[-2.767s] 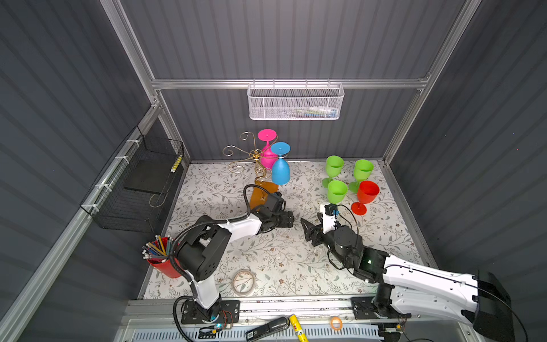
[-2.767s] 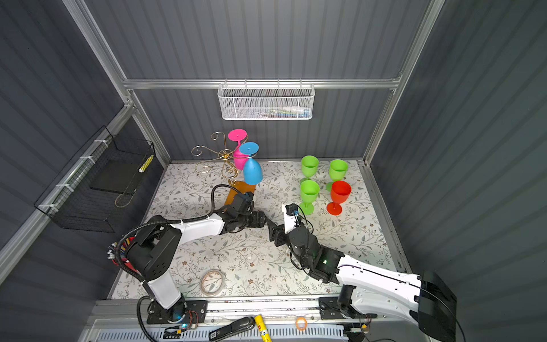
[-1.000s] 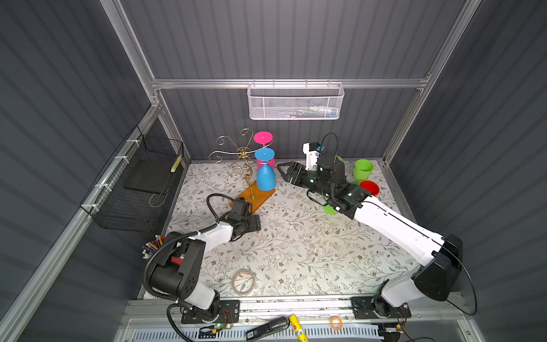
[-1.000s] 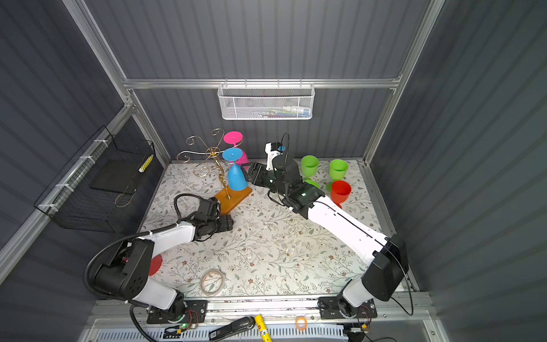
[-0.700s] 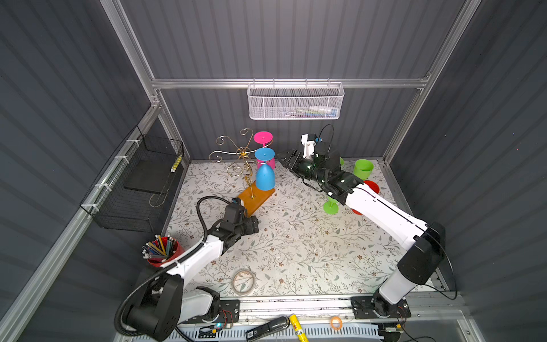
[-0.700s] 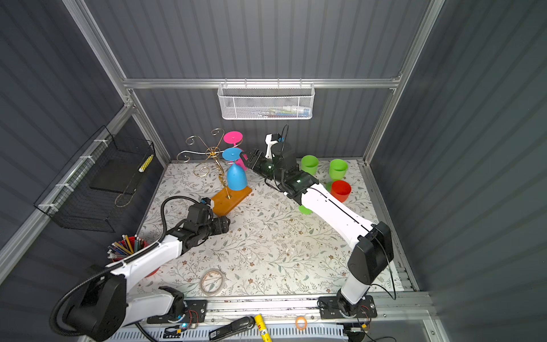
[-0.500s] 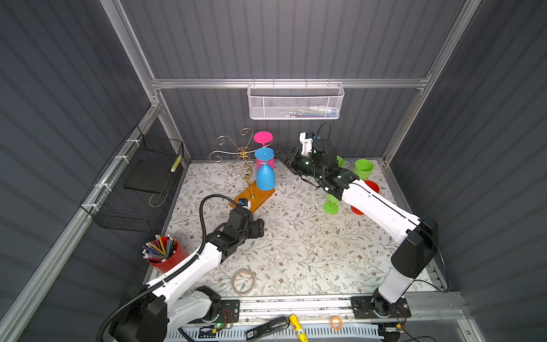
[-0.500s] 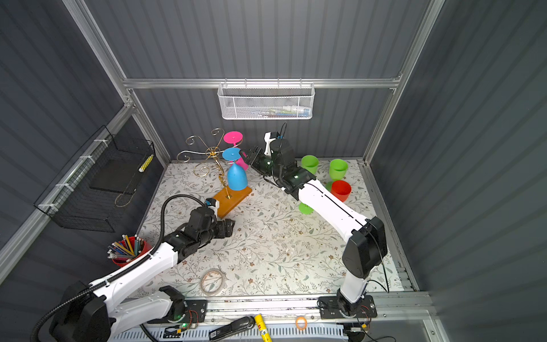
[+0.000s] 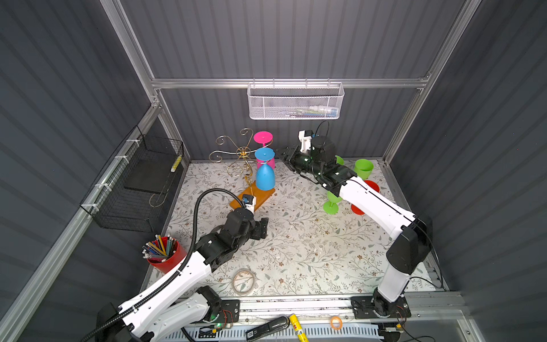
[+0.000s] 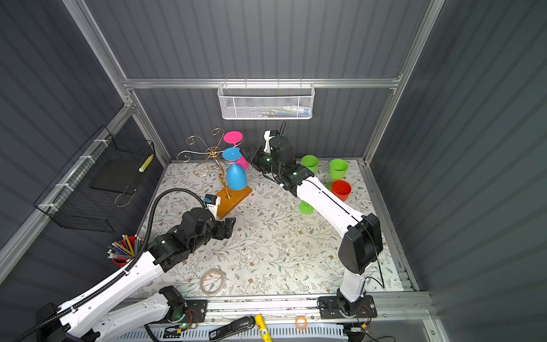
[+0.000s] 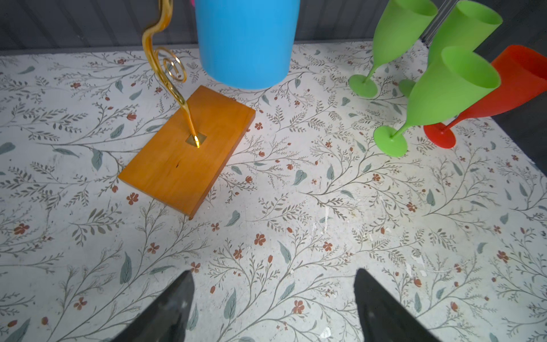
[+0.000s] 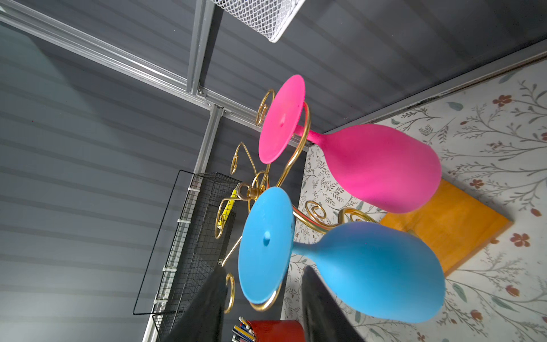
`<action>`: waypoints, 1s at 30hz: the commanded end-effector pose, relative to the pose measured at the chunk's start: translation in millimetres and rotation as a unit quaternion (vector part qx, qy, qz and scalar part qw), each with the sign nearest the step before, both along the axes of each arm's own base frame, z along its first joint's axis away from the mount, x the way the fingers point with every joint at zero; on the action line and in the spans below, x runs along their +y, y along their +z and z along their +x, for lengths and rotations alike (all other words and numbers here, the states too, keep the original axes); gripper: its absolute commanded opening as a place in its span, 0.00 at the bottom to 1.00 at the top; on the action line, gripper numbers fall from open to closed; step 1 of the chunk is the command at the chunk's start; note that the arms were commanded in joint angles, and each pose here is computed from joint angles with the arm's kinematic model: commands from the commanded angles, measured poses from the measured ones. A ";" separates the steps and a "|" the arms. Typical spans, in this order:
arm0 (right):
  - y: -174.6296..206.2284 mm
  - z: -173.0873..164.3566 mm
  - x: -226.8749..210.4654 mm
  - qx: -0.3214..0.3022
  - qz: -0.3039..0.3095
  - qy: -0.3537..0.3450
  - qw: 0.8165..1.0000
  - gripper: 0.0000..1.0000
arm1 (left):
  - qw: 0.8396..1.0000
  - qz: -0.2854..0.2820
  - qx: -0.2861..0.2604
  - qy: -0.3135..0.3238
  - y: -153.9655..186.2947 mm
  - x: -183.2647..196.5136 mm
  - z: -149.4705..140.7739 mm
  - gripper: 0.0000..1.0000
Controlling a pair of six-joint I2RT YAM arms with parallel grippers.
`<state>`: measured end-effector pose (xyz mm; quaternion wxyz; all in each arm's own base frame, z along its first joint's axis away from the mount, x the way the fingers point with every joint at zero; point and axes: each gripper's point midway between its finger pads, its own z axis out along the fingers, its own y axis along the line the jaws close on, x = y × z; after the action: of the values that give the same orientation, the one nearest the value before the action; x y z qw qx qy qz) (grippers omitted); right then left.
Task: Take the wine glass off the wine glass rack
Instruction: Pick up the wine glass from the wine glass rack.
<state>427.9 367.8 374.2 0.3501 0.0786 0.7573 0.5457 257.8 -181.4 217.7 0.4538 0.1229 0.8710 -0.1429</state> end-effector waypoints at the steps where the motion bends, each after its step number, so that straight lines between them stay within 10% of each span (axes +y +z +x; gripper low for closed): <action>1: 4.8 4.1 4.1 -0.003 0.008 0.004 1.000 0.41 | 1.000 0.018 -0.024 -0.008 27.3 4.9 -2.6 0.85; 30: -6.7 19.9 20.6 0.012 0.008 0.011 1.000 0.22 | 0.986 0.135 -0.084 -0.056 100.2 0.7 22.9 0.87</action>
<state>446.4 384.1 358.5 0.3310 0.0867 0.7653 0.5451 275.8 -187.2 317.4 0.4952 0.2355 0.8341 -0.0601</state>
